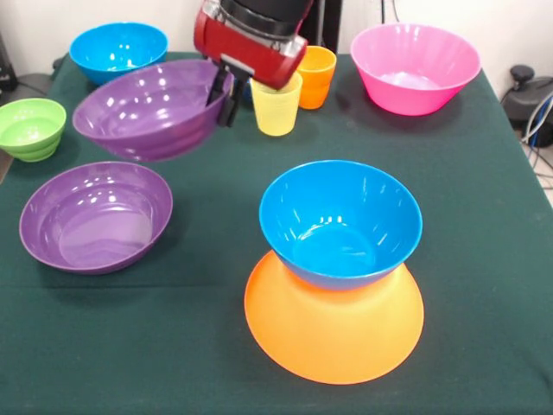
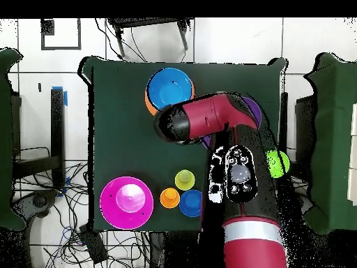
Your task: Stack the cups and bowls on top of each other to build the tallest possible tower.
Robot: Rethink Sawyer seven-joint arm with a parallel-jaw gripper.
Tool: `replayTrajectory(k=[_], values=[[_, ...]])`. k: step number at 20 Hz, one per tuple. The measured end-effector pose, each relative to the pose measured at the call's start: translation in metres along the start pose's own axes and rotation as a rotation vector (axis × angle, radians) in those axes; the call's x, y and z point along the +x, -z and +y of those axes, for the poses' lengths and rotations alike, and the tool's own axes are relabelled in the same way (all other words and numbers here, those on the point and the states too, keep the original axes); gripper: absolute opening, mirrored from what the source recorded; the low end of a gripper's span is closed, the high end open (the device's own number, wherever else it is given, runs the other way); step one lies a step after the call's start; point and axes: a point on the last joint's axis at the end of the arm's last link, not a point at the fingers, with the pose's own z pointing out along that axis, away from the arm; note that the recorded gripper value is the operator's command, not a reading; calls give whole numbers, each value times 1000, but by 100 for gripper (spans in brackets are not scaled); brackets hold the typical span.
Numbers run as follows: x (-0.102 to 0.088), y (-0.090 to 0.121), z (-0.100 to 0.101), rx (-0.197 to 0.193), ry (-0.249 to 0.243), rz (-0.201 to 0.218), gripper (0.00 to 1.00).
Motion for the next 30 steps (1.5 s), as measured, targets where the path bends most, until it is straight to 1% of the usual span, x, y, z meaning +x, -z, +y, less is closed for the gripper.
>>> replayTrajectory(k=[2,6,7,8,10,12,16,17,18,21,25,26,28,29,30], values=[[-1,13,-3,26,13,23,0],[-6,30,-2,51,27,40,0],[-8,34,-1,55,31,42,0],[-14,45,2,59,37,42,0],[-24,56,7,58,42,34,0],[-33,64,12,51,44,20,0],[-60,83,29,17,43,-39,0],[-64,86,32,11,42,-48,0],[-78,97,43,-10,37,-81,0],[-88,104,52,-25,33,-105,0],[-108,114,76,-63,33,-149,0],[-114,116,87,-74,38,-163,0],[-119,117,98,-85,44,-176,0],[-122,118,107,-93,51,-185,0],[-123,118,112,-96,55,-189,0]])
